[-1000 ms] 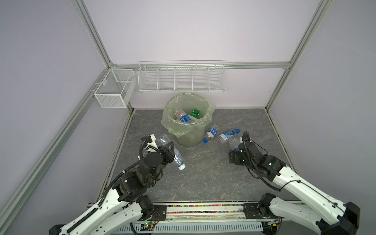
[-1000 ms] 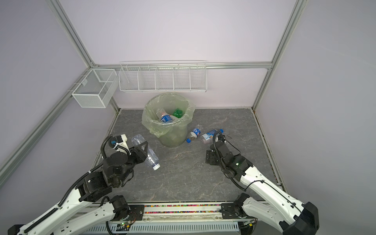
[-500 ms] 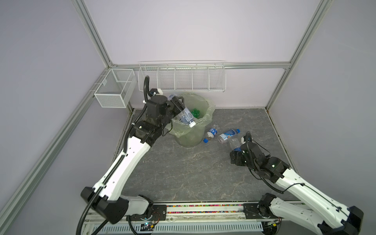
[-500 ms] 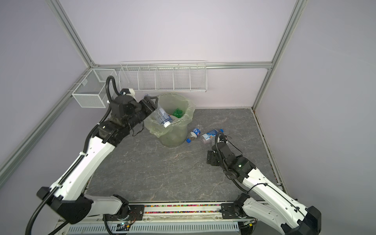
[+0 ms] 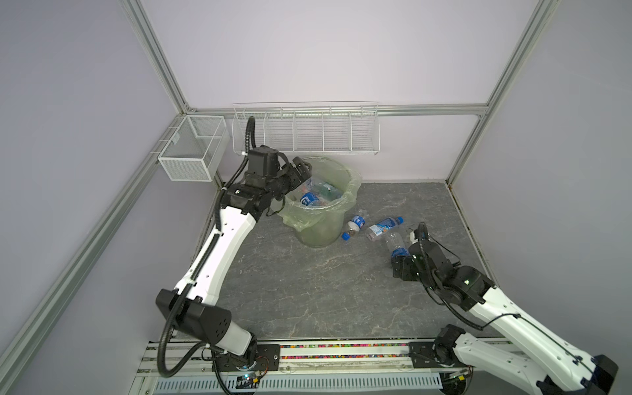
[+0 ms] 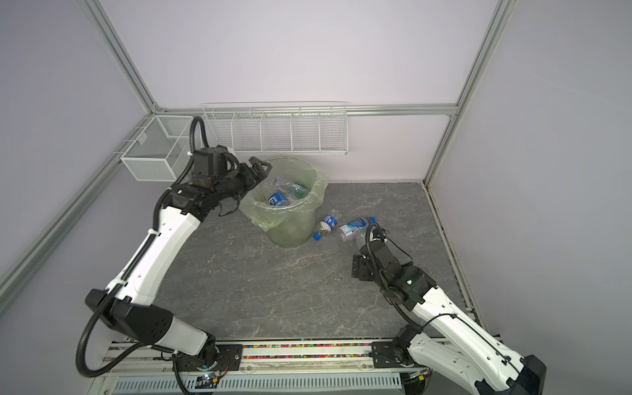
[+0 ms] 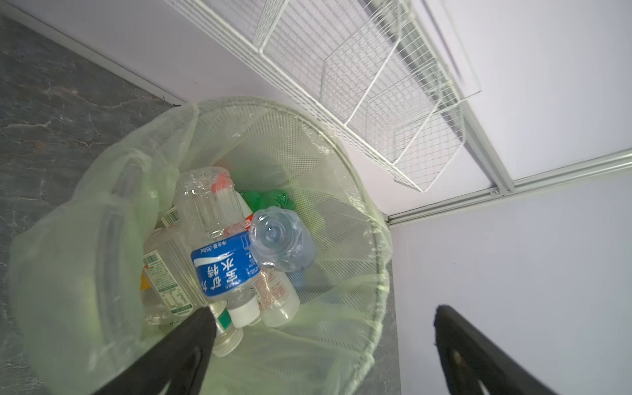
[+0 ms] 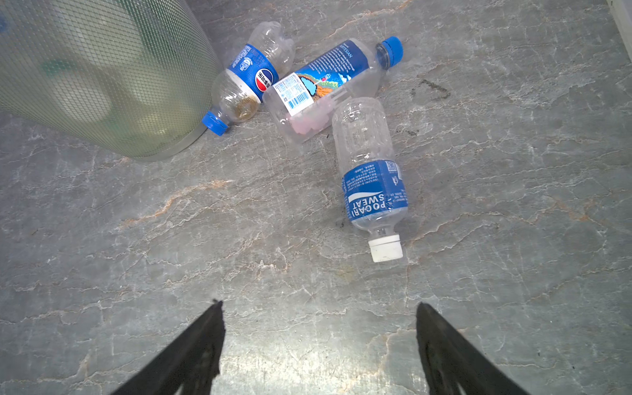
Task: Throw the plastic bottles in the bin
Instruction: 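Carry the clear bottle up over the bin with the left gripper, then open the left gripper to drop the bottle into the bin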
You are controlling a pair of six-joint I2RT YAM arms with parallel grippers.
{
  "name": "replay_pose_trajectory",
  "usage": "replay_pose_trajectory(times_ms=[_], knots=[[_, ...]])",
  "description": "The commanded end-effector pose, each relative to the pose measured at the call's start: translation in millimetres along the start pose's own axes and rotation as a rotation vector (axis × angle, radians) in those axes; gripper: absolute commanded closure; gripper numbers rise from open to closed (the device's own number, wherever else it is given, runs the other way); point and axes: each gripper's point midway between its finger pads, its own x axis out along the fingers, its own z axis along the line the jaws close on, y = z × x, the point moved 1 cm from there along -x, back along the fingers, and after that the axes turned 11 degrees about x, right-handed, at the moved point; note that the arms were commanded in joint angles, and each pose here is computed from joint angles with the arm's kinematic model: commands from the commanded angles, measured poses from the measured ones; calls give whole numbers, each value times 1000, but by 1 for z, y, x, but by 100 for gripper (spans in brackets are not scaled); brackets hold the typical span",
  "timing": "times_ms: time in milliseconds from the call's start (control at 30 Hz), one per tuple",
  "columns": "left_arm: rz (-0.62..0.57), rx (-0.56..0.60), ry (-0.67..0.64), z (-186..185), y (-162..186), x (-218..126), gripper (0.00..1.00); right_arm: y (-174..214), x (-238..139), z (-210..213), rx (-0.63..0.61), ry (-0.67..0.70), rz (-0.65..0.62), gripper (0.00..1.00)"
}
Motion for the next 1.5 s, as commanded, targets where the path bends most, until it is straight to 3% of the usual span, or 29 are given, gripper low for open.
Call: replay_pose_trajectory(times_ms=[0,367,633,1200,1467], knots=[[-76,69,33,-7,-11,-30,0,-6,-2,-1,-14,20,5,11],[-28,154,-36,28,30,-47,0,-11,12,-9,-7,62,50,11],[-5,160,0,36,53,-52,0,-4,24,-12,4,58,125,11],[29,97,45,58,100,-54,0,-9,66,-12,-12,66,181,11],[101,74,27,76,130,-49,1,-5,86,-21,15,99,230,11]])
